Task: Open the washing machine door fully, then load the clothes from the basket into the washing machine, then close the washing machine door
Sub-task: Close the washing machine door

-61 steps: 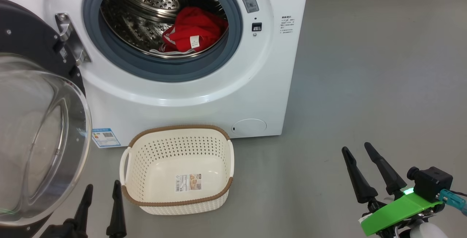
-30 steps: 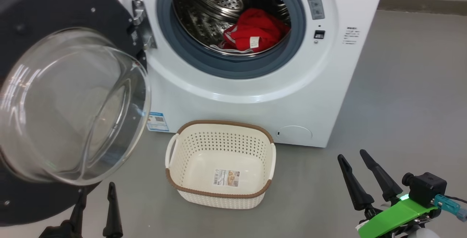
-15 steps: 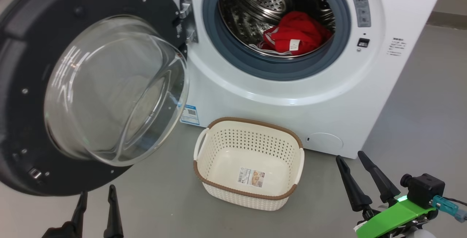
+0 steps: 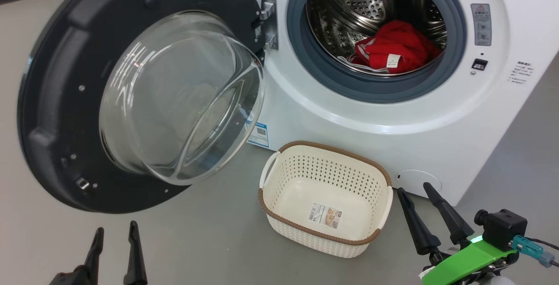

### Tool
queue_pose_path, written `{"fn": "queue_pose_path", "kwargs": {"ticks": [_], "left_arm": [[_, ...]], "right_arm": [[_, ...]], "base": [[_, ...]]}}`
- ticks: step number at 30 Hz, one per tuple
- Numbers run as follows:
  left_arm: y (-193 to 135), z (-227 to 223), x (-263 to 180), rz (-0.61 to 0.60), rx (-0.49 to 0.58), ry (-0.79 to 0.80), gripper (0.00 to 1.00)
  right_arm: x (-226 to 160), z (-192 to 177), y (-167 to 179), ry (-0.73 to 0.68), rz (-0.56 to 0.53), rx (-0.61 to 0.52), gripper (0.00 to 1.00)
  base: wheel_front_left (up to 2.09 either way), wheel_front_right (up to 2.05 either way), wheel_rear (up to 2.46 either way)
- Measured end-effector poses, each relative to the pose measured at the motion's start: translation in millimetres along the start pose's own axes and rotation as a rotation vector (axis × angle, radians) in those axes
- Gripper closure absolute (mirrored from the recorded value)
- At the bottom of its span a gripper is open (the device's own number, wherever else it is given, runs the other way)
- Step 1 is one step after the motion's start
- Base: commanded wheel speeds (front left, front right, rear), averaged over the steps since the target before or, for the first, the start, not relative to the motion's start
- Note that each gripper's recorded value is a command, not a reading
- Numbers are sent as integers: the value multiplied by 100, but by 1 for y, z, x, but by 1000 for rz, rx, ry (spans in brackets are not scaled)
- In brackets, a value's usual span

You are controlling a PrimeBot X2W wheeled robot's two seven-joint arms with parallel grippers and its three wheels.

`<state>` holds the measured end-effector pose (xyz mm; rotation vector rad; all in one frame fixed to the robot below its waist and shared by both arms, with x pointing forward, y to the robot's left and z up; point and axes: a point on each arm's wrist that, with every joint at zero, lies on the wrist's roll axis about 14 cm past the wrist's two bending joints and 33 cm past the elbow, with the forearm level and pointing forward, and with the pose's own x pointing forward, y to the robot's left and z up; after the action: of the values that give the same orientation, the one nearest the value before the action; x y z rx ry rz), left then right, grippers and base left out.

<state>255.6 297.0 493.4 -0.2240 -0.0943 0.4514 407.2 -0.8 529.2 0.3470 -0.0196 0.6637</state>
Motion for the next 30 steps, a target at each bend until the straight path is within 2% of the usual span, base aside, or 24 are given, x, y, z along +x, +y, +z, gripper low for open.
{"fn": "queue_pose_path", "kwargs": {"ticks": [13,30], "left_arm": [[15,4,-7,46,3,-11,0],[12,4,-5,36,5,-11,0]], "right_arm": [[10,-8,13,19,41,18,0],[6,-10,12,26,38,17,0]], "base": [[0,0,0],[0,0,0]]}}
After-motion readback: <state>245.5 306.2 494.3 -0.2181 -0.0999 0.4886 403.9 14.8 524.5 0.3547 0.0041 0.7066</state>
